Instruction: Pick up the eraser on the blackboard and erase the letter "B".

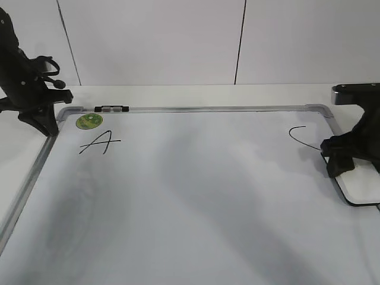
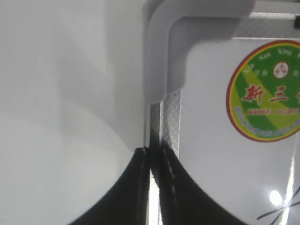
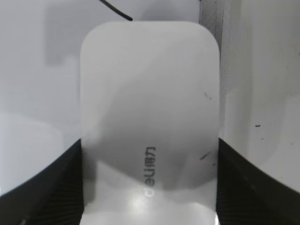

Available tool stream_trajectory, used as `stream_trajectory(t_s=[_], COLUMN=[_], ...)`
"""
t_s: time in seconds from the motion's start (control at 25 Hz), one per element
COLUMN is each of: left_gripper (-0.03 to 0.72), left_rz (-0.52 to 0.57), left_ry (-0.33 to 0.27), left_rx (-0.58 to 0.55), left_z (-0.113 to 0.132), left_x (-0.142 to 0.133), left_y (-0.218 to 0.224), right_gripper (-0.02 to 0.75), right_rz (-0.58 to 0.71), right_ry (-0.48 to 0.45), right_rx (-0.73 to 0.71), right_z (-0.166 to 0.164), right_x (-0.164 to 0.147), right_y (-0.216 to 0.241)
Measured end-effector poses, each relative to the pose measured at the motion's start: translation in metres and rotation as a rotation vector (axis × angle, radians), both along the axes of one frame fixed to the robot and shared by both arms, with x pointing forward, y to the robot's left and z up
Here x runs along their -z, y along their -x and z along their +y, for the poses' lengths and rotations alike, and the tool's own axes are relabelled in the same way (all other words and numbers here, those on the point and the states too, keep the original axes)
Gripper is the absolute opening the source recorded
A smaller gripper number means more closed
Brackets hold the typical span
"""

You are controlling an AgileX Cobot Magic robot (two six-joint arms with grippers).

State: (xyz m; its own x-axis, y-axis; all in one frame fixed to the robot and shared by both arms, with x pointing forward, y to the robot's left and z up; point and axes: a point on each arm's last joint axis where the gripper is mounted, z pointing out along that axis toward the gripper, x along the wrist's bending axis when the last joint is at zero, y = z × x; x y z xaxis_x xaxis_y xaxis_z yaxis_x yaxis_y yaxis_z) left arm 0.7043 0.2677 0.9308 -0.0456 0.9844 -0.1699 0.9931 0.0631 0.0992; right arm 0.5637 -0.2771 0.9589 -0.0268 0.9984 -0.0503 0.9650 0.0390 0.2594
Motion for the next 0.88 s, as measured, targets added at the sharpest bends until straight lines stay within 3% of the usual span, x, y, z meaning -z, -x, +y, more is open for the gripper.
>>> stream_trajectory(t_s=[0.88], left_gripper=[0.022], left_rz=[0.001], left_ry=[0.0], left_rx=[0.0], left_z=[0.0], left_x=[0.0], left_y=[0.0001], right_gripper=[0.552], right_rz=[-0.008], right_ry=[-0.001], right_rx=[0.007], right_z=[-0.0001], right_x=[-0.0001], right_y=[-0.0006])
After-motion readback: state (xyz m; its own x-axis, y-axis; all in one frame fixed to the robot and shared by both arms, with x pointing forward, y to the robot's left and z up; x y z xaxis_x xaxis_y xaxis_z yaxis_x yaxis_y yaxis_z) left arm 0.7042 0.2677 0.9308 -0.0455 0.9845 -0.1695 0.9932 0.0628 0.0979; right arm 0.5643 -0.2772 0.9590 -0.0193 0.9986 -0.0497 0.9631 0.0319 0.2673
